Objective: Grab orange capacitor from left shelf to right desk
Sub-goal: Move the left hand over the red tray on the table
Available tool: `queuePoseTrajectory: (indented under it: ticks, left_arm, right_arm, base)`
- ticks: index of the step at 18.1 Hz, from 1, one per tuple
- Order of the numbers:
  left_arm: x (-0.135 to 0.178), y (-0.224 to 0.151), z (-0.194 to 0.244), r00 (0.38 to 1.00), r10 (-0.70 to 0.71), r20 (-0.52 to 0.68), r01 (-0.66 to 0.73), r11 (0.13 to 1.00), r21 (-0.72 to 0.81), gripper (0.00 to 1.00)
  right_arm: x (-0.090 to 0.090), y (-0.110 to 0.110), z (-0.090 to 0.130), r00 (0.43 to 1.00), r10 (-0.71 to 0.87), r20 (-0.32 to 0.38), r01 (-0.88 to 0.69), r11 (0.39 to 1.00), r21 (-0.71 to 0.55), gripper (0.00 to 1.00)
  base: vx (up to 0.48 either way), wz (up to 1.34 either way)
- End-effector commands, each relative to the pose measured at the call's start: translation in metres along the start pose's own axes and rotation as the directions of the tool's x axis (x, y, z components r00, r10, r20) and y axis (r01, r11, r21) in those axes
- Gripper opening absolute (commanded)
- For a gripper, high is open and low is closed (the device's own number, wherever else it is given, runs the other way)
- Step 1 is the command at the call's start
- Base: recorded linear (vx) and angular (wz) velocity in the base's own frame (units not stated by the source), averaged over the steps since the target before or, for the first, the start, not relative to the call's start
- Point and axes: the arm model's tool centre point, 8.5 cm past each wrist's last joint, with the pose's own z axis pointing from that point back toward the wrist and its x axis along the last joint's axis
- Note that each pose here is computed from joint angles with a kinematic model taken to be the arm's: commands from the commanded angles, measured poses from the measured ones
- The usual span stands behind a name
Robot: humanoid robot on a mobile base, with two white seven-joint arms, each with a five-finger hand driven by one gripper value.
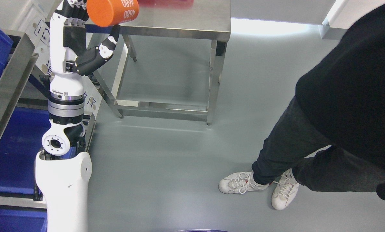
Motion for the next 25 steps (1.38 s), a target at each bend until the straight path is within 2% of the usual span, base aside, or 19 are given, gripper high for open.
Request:
queuePoseTrajectory:
  ticks: [1,8,16,20,25]
  left_arm:
    - [-0.012,-0.032,-0.004,0.996,0.064,-0.065,-0.07,0.993,-0.091,0.22]
    - [-0.023,-0.022,-0.062,0.99,0.072,-0.121,-0.085,0.991,-0.107,0.23]
    - [-0.04,-0.058,-0.109,0.978,0.083,-0.192,-0.128,0.965,-0.23,0.23]
    - [-0.057,-0.064,-0.137,0.96,0.065,-0.272,-0.139,0.954,-0.264,0.23]
    - [-0.084,-0.079,-0.148,0.934,0.03,-0.355,-0.154,0.932,-0.327,0.22]
  right_arm:
    - [-0.007,-0.011,0.0,1.0,-0.007,-0.003,0.007,1.0,-0.019,1.0]
    - [-0.007,-0.011,0.0,1.0,-0.007,-0.003,0.007,1.0,-0.019,1.0]
    - [-0.007,-0.011,0.0,1.0,-0.007,-0.003,0.007,1.0,-0.019,1.0]
    - [-0.007,-0.011,0.0,1.0,-0.007,-0.003,0.007,1.0,-0.019,1.0]
    - [-0.007,-0.011,0.0,1.0,-0.007,-0.003,0.007,1.0,-0.019,1.0]
  base:
    - [0.303,0.17]
    - [0.281,0.06]
    - [0.274,-0.08]
    - [0.239,0.02]
    - [0.182,0.06]
